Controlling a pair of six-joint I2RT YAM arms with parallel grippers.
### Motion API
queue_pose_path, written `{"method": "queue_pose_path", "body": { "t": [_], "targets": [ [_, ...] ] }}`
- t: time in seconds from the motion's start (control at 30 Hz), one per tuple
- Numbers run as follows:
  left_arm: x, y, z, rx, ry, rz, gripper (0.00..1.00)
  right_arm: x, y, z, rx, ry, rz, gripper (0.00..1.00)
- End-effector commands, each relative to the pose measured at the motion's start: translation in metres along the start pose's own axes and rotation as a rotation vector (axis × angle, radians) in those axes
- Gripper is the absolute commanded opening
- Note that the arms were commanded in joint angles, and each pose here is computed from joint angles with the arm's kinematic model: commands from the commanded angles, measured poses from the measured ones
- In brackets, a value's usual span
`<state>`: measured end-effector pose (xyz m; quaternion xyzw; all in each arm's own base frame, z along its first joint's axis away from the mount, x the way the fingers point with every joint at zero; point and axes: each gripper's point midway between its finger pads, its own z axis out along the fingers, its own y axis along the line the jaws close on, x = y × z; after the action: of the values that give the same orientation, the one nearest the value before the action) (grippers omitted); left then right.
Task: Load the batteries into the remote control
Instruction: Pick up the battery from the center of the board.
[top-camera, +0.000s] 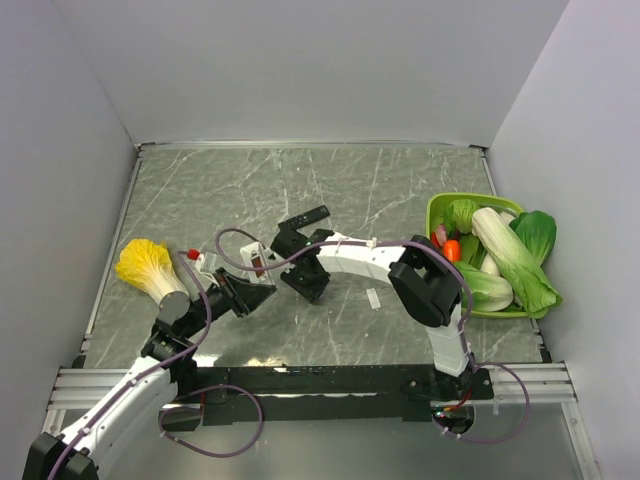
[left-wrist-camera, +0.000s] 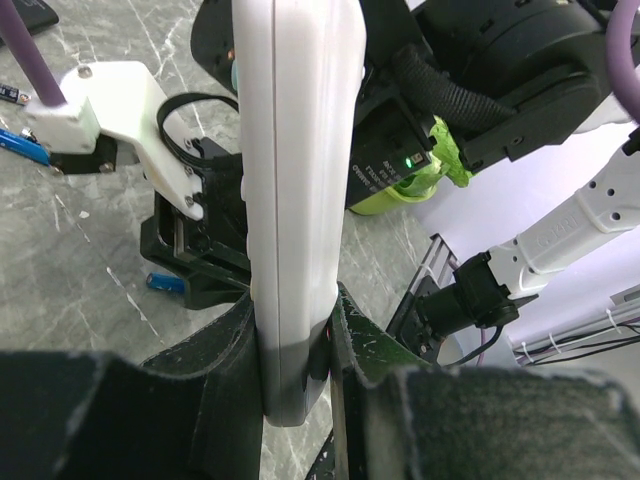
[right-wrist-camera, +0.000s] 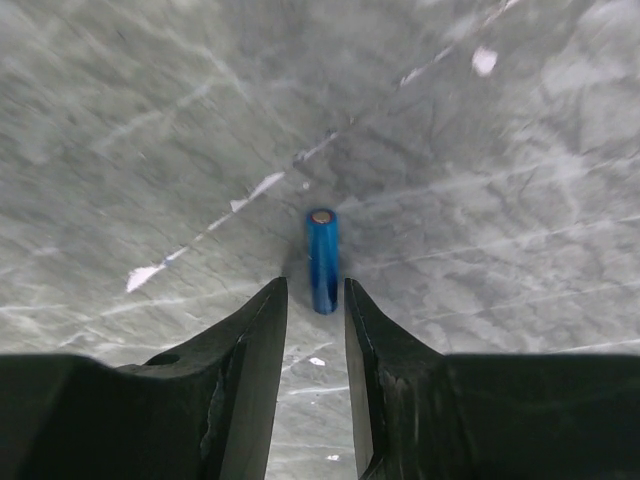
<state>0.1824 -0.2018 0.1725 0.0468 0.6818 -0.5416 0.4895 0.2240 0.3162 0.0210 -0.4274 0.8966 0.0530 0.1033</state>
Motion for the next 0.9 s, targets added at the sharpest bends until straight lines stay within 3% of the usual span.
{"method": "queue_pose_path", "body": {
  "t": [0.0,0.33,0.43,0.57,0.67,0.87],
  "targets": [
    [-0.006,-0.006,0.001,0.037,-0.026,0.043,0.01,0.012,-0.002,0.005,0.018,0.033,-0.010,0.37],
    [-0.007,-0.006,0.001,0.035,-0.028,0.042,0.01,0.029,-0.002,0.011,0.019,0.049,-0.004,0.36],
    [-0.006,-0.006,0.001,0.036,-0.025,0.042,0.01,0.029,-0.002,0.012,0.019,0.051,-0.002,0.29],
    [-0.007,-0.006,0.000,0.035,-0.030,0.043,0.01,0.027,-0.002,0.008,0.013,0.022,0.001,0.09],
    [-0.007,-0.006,0.001,0.033,-0.030,0.042,0.01,0.025,0.002,0.000,-0.014,-0.013,0.005,0.00],
    [-0.009,-0.007,0.003,0.040,-0.035,0.031,0.01,0.009,-0.002,-0.044,-0.056,-0.130,0.081,0.00]
  ]
}}
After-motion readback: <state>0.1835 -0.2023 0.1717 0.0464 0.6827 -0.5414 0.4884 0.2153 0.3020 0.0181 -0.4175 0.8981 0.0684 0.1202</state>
